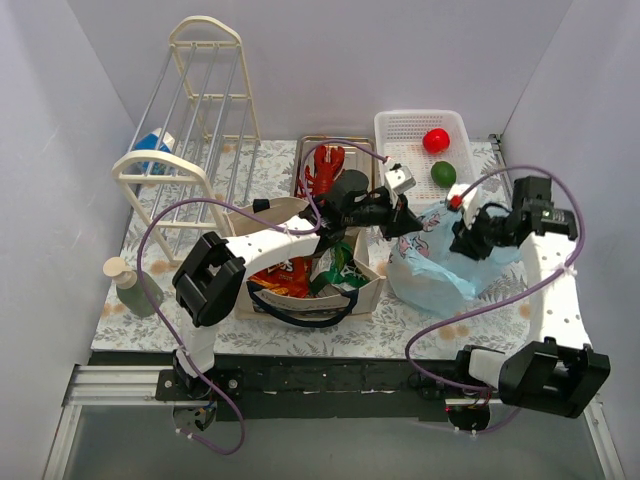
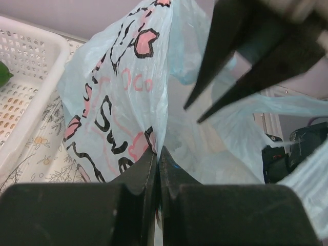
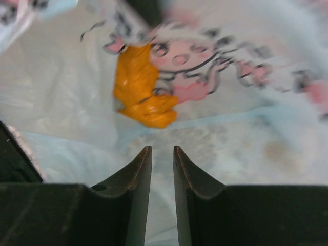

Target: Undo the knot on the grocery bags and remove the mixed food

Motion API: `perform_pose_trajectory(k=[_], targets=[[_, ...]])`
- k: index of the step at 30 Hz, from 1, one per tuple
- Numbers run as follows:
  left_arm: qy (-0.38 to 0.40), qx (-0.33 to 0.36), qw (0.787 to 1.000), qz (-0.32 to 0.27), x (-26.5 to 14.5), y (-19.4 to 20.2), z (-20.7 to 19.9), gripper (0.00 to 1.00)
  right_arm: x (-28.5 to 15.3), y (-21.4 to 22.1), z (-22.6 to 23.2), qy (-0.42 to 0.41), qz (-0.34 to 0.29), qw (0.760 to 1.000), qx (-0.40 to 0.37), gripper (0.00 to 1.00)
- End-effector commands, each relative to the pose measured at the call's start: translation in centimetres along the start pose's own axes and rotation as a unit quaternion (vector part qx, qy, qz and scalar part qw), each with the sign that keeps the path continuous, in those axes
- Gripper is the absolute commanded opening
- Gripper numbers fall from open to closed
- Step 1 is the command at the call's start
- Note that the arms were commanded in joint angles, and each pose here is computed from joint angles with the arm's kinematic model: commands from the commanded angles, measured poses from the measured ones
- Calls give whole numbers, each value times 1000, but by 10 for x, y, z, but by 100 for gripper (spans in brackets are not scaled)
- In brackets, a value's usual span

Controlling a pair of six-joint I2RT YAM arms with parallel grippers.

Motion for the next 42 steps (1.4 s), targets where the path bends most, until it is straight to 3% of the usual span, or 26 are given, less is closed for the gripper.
perform_pose_trajectory(k=[1, 3, 7, 13, 20, 23, 26, 28, 36, 42], targets=[[-5, 15, 999, -34, -10, -24, -6, 0, -51, -72, -30, 47, -57, 996, -57, 36], [-7, 21, 999, -40, -9, -25, -4, 0, -59, -78, -38, 67, -52, 994, -72, 37], [-6, 39, 997, -61, -10, -37, -7, 0, -55, -69, -51, 116, -40, 989, -78, 29], [-6, 42, 996, -73, -7, -49, -8, 0, -27, -52, -40, 54, -52, 995, -65, 25], [5, 39, 995, -95, 6, -79, -10, 0, 5, -2, -6, 17, -10, 995, -94, 27], [43, 70, 991, -110, 10, -99, -24, 0, -6, 9, -21, 116, 33, 987, -106, 30], [88, 99, 985, -107, 6, -110, -41, 0, -32, 6, -54, 277, 47, 953, -112, 30], [103, 119, 983, -99, -3, -108, -50, 0, -44, -2, -59, 314, 37, 942, -114, 31], [102, 150, 981, -69, -37, -42, -59, 0, -24, -2, -32, 257, -10, 963, -81, 32], [69, 147, 986, -38, -46, -5, -47, 0, 4, -6, -10, 148, -58, 985, -71, 33]])
Point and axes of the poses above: each gripper's point midway between its finger pads, its own x axis out along the fingers, its own z axis along the line the jaws close on, y = z × x, the point moved 3 cm from there along -x, back along the fingers, and after that the axes turned 8 degrees about -x, right-handed, at the moved point
